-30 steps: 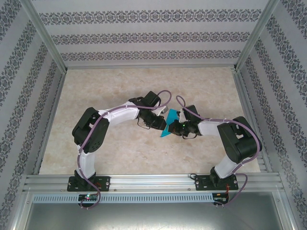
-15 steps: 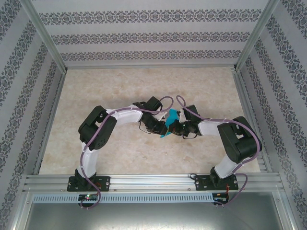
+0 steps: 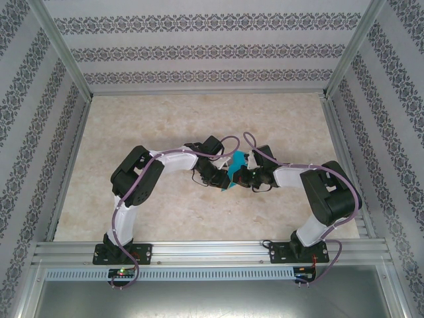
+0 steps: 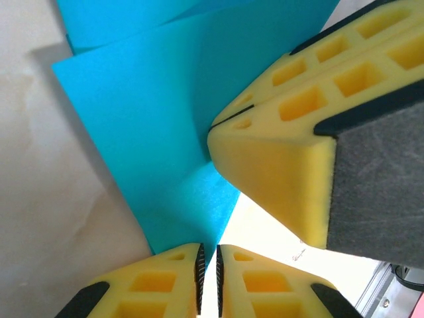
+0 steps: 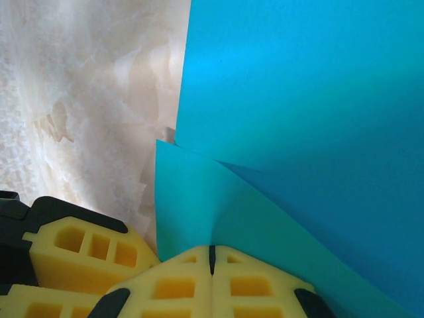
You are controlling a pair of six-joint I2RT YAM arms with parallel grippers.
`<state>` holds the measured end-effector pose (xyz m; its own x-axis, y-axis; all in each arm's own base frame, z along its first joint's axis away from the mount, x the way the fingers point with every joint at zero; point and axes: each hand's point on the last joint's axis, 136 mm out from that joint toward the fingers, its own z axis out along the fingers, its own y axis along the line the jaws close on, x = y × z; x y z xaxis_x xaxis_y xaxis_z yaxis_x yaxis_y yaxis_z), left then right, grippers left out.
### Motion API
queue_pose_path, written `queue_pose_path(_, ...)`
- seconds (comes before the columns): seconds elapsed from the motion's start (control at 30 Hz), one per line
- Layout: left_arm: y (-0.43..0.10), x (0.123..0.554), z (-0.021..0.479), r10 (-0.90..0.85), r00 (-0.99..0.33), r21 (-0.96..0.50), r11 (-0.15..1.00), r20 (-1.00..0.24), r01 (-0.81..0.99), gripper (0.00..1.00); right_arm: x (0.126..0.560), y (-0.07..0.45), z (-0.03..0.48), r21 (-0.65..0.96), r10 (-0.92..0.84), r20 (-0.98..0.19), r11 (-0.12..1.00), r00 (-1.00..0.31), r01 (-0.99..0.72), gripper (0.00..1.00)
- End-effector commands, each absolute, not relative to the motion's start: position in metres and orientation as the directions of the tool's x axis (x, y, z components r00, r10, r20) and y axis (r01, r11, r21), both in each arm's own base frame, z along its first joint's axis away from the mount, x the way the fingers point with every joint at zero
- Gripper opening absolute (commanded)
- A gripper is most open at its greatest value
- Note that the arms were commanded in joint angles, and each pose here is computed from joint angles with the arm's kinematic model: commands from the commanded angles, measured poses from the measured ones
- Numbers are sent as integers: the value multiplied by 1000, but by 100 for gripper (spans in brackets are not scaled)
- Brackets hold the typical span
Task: Fold a paper plane with a square sheet of paper (pick it up from the middle)
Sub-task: Third fold the triangle at the center of the table.
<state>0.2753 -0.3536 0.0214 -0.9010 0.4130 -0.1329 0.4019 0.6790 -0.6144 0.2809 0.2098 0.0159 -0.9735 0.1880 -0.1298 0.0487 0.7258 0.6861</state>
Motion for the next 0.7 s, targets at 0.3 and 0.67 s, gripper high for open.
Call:
queue_pose_path(0.3,-340,269,-15,454,-886,-541,725,-89,426,18,278,198,21,681,215,-122,729,-969,76,10)
queue_pose_path(0.67,-332,266,-25,447,-892,-550,729,-67,407,18,296,166,18,630,284,-161,767,-945,123,13)
